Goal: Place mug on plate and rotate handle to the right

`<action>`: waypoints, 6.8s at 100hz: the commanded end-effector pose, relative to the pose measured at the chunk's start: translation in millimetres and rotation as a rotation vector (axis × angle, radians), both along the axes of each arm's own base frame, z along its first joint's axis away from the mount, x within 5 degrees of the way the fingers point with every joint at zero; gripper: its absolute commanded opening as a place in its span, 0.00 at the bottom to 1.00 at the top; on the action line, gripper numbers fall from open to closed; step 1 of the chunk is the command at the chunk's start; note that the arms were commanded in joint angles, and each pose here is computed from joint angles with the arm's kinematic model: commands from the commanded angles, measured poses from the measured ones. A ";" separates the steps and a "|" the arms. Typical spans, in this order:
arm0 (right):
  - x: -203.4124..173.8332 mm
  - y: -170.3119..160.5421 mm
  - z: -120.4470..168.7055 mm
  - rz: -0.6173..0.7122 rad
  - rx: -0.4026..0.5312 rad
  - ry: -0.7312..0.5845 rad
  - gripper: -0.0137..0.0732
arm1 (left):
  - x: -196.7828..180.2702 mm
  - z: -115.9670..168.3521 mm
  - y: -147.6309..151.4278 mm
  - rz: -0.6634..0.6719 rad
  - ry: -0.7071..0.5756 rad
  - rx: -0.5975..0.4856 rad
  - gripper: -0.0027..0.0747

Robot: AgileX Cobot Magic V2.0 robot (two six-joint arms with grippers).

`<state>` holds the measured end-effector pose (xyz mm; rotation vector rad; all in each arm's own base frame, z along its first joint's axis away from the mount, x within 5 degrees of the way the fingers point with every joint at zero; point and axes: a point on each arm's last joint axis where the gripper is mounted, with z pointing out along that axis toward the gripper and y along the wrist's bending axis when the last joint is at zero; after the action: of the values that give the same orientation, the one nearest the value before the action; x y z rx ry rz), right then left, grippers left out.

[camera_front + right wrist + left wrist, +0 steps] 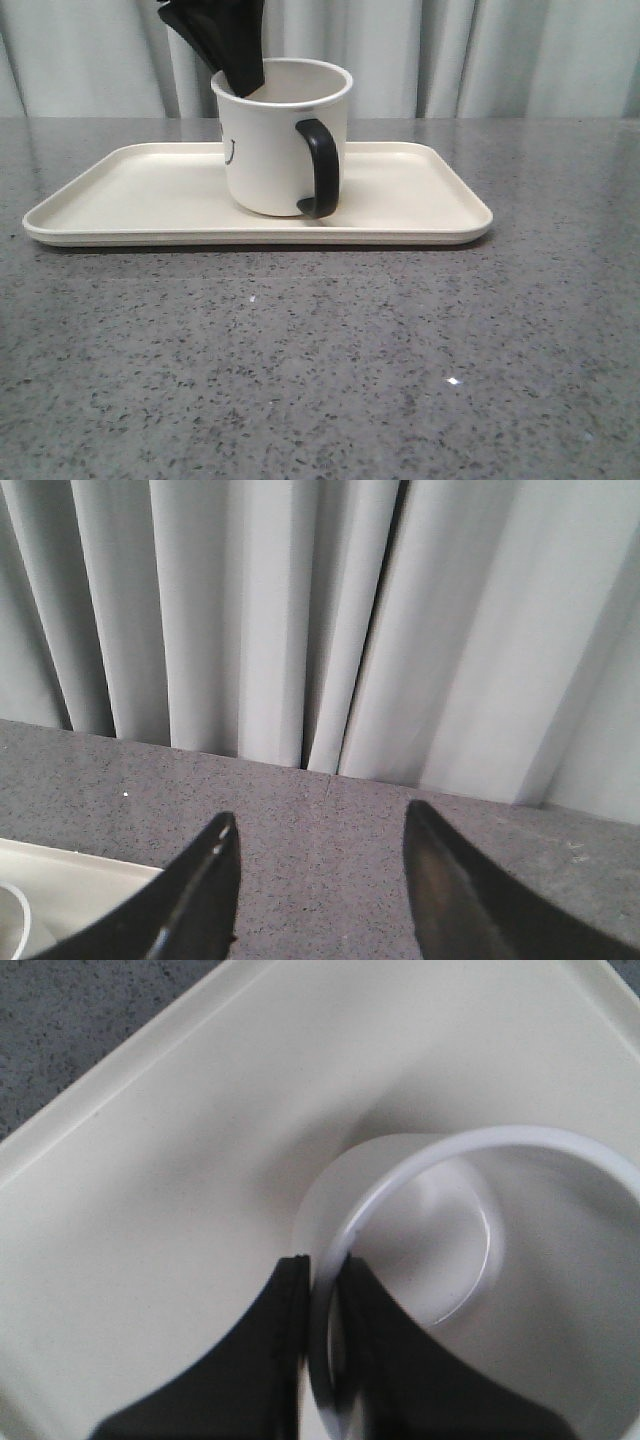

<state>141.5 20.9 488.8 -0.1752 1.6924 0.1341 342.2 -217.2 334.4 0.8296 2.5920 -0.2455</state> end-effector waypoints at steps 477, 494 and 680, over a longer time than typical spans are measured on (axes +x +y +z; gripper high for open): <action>219.7 193.7 -137.9 0.612 -0.193 0.703 0.61 | -227.6 144.5 206.2 0.529 -0.697 0.077 0.01; 222.2 196.3 -148.9 0.624 -0.195 0.752 0.58 | -227.5 144.8 206.4 0.529 -0.701 0.079 0.01; 214.4 223.2 -106.4 1.189 -0.746 0.380 0.02 | -227.8 144.4 207.0 0.534 -0.696 0.086 0.01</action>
<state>377.9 249.6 353.0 -1.7548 1.7894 0.3762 115.6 -12.9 470.1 0.1775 2.1068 0.2584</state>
